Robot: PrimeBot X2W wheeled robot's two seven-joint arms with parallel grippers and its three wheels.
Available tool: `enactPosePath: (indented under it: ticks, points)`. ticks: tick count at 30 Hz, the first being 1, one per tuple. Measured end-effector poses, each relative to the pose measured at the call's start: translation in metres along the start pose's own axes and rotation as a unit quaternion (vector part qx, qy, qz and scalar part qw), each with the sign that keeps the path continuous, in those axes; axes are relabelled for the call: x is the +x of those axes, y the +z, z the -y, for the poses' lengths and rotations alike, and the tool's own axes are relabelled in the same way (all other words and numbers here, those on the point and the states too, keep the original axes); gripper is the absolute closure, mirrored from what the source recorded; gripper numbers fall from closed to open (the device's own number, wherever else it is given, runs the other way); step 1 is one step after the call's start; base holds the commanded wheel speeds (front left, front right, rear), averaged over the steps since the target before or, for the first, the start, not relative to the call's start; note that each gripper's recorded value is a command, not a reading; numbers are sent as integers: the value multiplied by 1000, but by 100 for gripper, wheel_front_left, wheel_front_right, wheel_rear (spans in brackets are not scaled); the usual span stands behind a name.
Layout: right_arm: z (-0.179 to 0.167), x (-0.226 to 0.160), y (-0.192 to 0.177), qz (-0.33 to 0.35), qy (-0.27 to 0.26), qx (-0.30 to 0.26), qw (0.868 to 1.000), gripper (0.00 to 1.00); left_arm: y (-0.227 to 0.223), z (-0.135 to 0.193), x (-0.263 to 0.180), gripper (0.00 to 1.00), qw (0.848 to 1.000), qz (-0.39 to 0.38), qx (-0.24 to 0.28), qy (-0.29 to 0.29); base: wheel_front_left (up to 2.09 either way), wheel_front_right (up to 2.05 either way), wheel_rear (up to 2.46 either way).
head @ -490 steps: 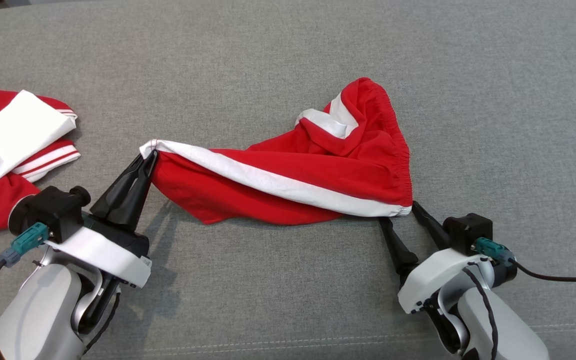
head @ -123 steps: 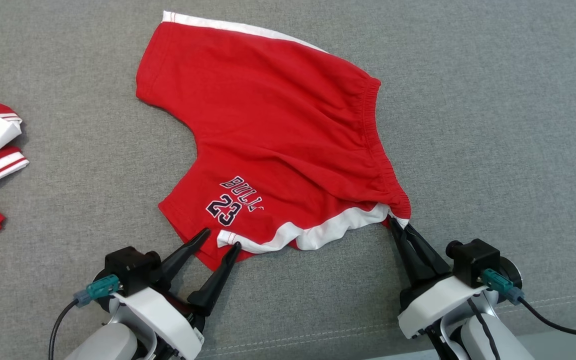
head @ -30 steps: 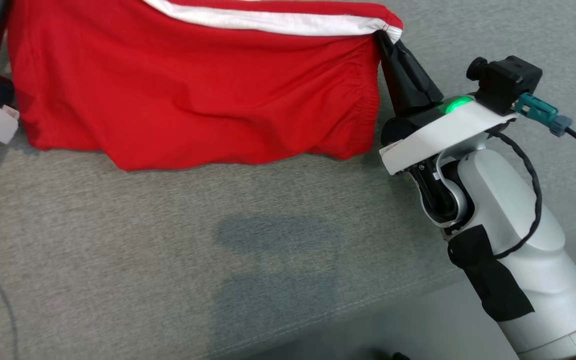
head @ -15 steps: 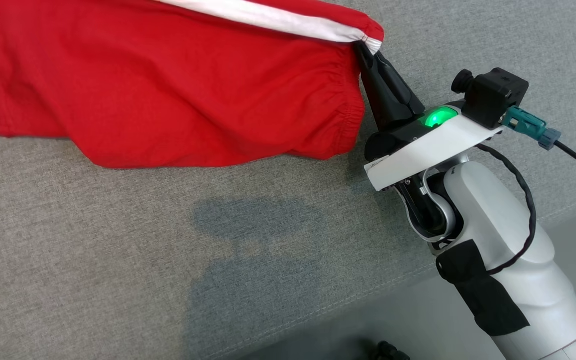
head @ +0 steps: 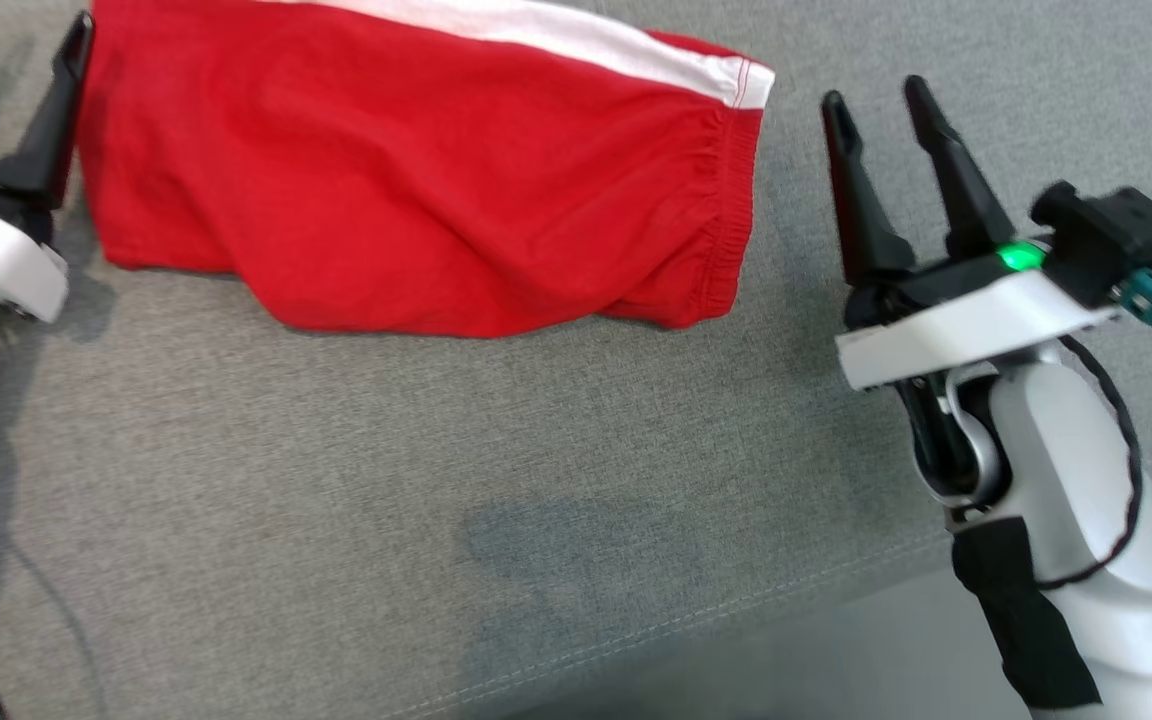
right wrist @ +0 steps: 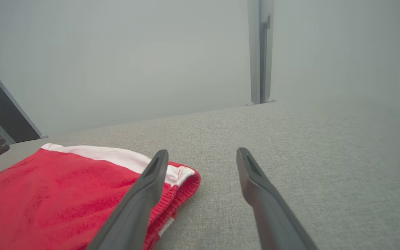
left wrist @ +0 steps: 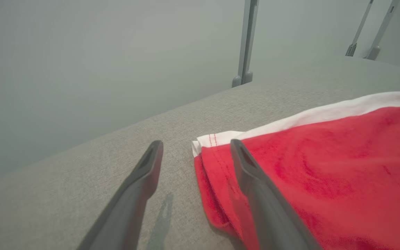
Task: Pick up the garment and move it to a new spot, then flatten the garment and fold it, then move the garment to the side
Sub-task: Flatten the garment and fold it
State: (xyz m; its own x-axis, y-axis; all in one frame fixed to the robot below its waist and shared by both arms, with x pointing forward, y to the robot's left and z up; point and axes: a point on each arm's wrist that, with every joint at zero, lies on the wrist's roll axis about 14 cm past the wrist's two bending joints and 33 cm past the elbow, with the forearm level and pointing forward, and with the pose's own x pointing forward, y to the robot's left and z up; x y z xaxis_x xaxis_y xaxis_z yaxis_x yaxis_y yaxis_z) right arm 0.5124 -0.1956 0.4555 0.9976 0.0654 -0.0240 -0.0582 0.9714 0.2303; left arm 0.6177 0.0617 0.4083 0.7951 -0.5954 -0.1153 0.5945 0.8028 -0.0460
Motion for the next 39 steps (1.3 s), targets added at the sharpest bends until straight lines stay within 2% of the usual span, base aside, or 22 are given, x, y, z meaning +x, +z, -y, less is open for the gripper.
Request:
enactPosePath:
  ticks: [7, 14, 25, 29, 36, 37, 38, 39]
  points:
    - [11, -34, 22, 27, -32, -17, 999, 0, 10, 16, -36, 0, 999, 7, -41, 30, 0, 0, 0]
    - [25, -65, 42, 48, -61, -57, 995, 0, 3, 28, -61, 0, 998, -9, -49, 46, 0, 0, 0]
    - [53, -119, 19, 10, -123, -53, 991, 0, -26, 38, -49, 0, 995, -38, -77, 43, 0, 0, 0]
    - [61, -131, 20, 10, -141, -48, 989, 0, -50, 31, -45, 0, 993, -77, -77, 51, 0, 0, 0]
    - [66, -142, 19, 7, -156, -38, 987, 0, -59, 34, -34, 0, 991, -103, -76, 43, 0, 0, 0]
    - [66, -142, 19, 7, -155, -38, 987, 0, -58, 35, -34, 19, 991, -105, -78, 42, 0, 0, 0]
    - [65, -141, 18, 7, -153, -37, 987, 0, -58, 36, -34, 55, 990, -106, -79, 41, 0, 0, 0]
    - [63, -141, 17, 6, -151, -35, 988, 0, -58, 38, -35, 73, 990, -108, -79, 39, 0, 0, 0]
